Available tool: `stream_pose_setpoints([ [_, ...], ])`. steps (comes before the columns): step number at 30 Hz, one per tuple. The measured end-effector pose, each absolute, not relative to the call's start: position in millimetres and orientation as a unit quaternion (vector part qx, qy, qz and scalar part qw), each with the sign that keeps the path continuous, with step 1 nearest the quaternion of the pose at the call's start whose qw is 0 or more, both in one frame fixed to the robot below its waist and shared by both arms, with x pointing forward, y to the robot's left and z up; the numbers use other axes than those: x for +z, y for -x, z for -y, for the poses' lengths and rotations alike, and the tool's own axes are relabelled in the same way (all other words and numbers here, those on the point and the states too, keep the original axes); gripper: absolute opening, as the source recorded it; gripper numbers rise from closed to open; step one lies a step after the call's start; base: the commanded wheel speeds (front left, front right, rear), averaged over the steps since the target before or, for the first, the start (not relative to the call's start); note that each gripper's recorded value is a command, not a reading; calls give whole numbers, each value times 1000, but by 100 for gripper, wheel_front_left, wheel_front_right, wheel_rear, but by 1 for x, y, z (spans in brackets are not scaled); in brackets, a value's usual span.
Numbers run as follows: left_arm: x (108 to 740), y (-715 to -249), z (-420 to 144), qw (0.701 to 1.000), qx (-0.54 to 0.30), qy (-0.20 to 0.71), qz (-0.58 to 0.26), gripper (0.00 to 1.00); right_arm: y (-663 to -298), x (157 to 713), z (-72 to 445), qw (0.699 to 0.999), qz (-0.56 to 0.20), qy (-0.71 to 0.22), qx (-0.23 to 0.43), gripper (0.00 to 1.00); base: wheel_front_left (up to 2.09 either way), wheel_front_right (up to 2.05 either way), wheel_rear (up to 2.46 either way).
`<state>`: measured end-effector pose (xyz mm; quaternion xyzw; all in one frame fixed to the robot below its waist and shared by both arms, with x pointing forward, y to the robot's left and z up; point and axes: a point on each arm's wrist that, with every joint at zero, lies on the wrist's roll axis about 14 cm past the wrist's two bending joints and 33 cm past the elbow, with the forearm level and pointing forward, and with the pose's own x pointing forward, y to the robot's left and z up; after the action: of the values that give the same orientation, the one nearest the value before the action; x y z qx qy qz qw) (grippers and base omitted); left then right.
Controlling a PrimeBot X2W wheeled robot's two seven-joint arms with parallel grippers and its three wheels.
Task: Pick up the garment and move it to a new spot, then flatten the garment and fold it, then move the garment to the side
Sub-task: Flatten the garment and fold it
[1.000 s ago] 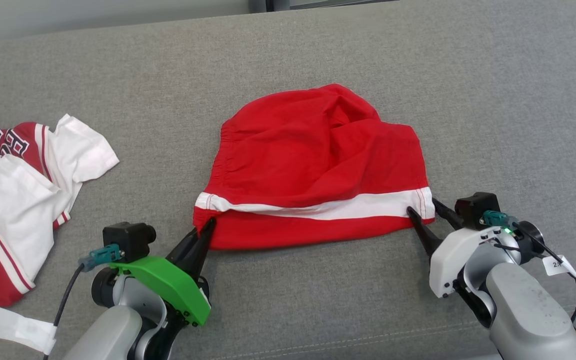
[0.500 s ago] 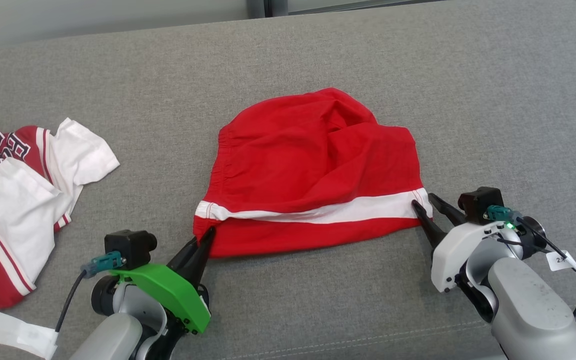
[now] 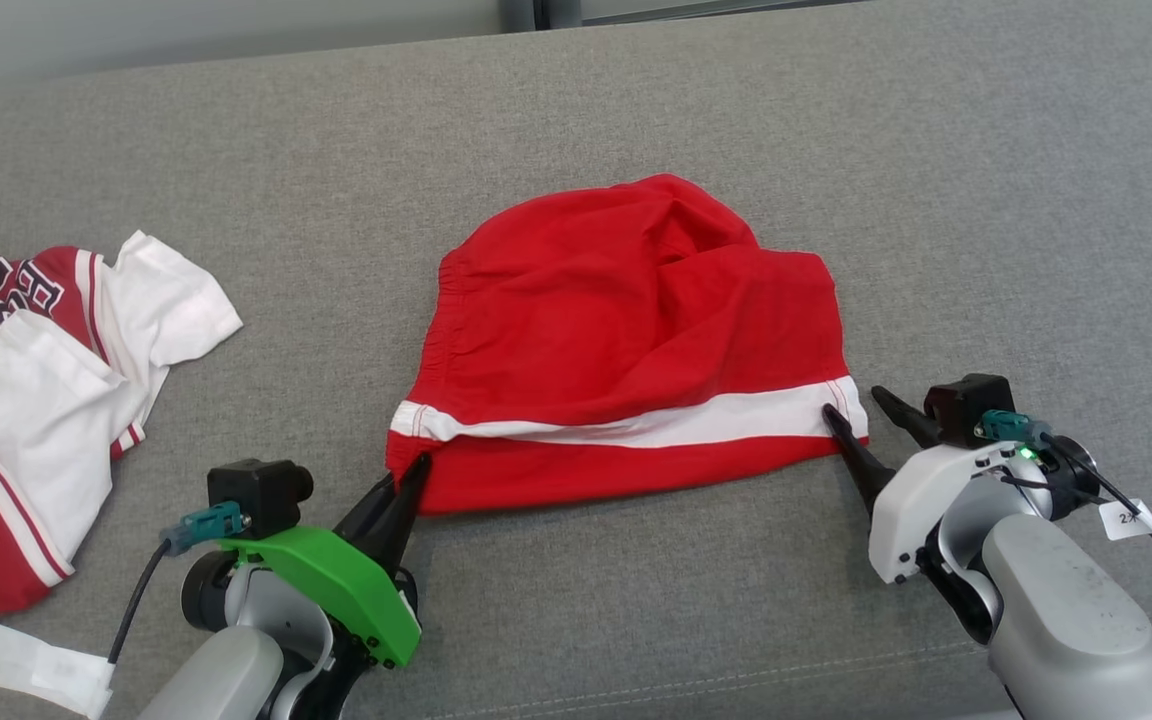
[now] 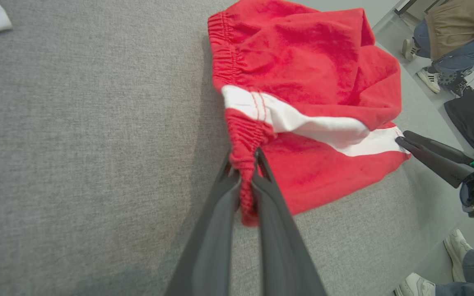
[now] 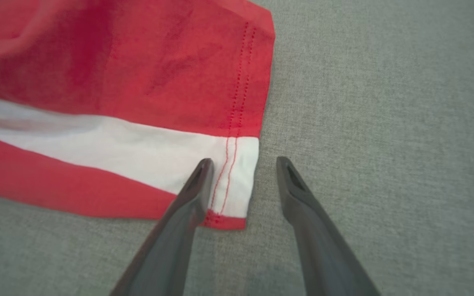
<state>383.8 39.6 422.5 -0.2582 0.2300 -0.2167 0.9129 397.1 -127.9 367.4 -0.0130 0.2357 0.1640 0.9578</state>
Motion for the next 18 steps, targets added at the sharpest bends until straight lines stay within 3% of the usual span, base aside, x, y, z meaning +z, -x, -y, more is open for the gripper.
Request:
stream_pose_setpoints([
  [5,422,-384,-41,913,-216,259,-230,0,-396,363,125,955,-243,11,168,50,0,0,0],
  [15,420,-384,-46,915,-208,255,-235,0,-400,363,121,954,-242,12,175,35,0,0,0],
  [18,420,-384,-46,915,-208,255,-235,0,-401,363,120,955,-240,10,175,19,0,0,0],
])
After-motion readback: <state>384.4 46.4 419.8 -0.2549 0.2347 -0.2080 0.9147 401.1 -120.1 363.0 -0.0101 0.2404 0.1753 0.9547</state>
